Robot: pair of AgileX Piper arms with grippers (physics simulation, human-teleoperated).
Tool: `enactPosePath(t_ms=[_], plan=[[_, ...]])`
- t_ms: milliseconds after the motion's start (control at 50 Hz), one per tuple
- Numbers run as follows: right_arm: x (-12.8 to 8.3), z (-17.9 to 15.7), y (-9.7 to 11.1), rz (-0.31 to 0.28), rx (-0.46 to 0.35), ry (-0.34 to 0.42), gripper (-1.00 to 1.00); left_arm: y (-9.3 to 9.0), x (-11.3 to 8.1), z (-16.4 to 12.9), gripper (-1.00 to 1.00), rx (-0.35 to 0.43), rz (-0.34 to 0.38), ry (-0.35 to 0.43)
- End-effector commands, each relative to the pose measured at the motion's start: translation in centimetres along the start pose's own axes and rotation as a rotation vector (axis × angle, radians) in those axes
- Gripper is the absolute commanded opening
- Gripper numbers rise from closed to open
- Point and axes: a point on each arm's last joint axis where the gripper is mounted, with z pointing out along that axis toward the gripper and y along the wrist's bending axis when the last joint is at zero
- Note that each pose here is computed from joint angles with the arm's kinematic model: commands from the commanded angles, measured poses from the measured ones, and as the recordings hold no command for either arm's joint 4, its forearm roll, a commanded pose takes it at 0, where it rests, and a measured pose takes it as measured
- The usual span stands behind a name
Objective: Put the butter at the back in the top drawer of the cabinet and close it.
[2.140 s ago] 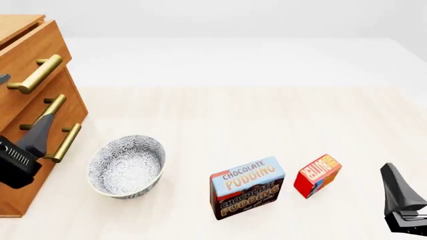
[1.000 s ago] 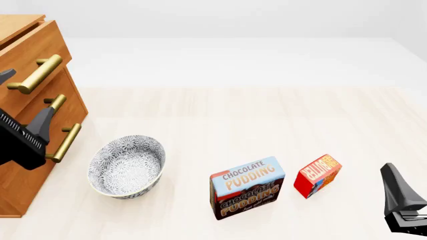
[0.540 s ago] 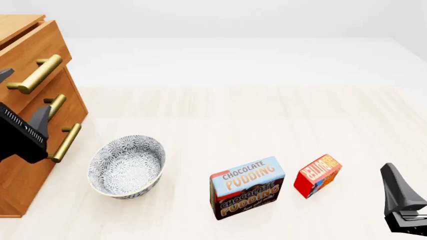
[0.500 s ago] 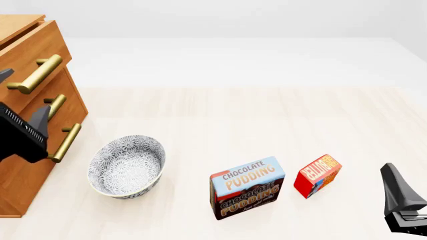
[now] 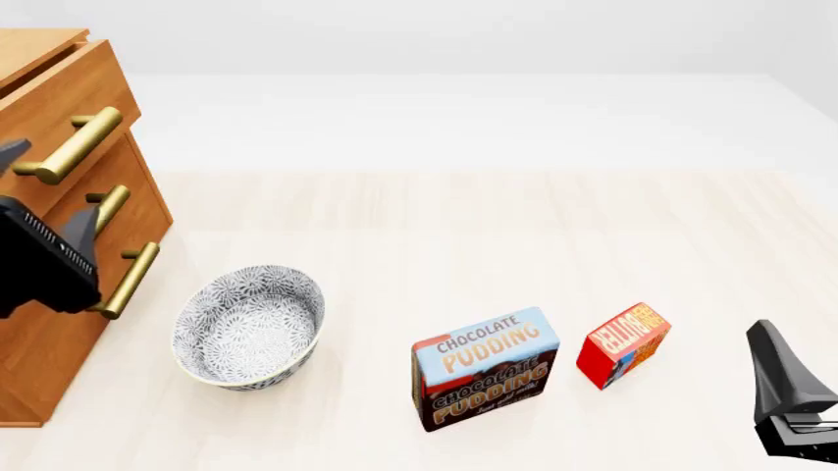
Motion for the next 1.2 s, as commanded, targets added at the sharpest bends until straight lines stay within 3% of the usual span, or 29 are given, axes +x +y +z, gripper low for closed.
enactPosePath(t_ms=[20,1200], plan=[[0.0,0.0,0.0,0.000,0.000,0.000,1.00,-0.6,0.2,0.6,1.00,0.004,0.009,0.004],[0.0,0.0,0.0,0.000,0.000,0.000,1.00,-0.4,0.8,2.0,1.00,0.004,0.017,0.035]])
